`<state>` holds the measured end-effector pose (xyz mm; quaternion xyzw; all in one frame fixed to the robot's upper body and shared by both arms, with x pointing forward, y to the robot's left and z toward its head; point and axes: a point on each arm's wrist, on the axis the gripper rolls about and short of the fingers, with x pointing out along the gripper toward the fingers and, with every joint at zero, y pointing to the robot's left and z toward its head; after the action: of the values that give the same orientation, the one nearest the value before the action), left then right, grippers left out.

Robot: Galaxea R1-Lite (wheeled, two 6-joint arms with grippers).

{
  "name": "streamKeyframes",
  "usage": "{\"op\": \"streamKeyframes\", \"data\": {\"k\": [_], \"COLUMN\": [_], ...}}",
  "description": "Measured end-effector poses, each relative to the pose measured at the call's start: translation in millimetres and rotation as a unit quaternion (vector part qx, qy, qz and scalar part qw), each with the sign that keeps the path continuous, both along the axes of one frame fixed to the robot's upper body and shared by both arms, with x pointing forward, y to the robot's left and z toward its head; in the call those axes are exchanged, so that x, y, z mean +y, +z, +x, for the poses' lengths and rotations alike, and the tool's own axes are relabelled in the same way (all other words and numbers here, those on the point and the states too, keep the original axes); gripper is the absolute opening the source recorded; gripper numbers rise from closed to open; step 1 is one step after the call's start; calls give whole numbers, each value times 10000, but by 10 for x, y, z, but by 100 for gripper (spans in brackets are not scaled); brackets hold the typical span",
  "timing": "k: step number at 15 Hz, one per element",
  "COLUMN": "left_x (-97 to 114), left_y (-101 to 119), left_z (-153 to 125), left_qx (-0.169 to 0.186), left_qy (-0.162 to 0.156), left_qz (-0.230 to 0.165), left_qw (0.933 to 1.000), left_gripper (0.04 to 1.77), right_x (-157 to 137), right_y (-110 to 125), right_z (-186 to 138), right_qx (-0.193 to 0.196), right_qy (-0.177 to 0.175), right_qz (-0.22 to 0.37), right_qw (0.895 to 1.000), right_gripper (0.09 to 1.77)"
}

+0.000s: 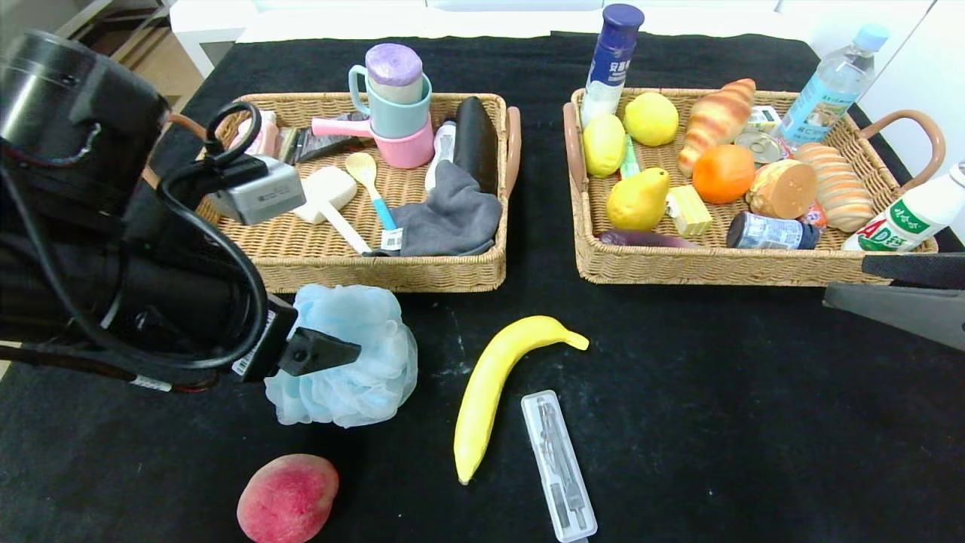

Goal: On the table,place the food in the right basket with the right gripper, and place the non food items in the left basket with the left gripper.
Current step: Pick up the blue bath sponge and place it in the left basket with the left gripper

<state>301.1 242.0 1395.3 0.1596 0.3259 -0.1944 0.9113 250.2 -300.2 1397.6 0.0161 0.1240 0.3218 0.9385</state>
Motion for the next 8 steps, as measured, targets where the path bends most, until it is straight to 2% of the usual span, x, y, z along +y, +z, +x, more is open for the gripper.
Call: {"op": "streamKeyframes", "data": {"k": [8], "left_x": [-208], "left_y": [-379], "left_z": [383], "left_qx": [696], "left_qy": [200], "left_qz": [163], "left_qw": [9972], "left_gripper": [172], "right_x": [5], "right_y": [-22], "right_z": [32], "right_qx": [37], "right_qy": [9], "right_qz": [-41], "right_qw": [10000], "right_gripper": [171]}}
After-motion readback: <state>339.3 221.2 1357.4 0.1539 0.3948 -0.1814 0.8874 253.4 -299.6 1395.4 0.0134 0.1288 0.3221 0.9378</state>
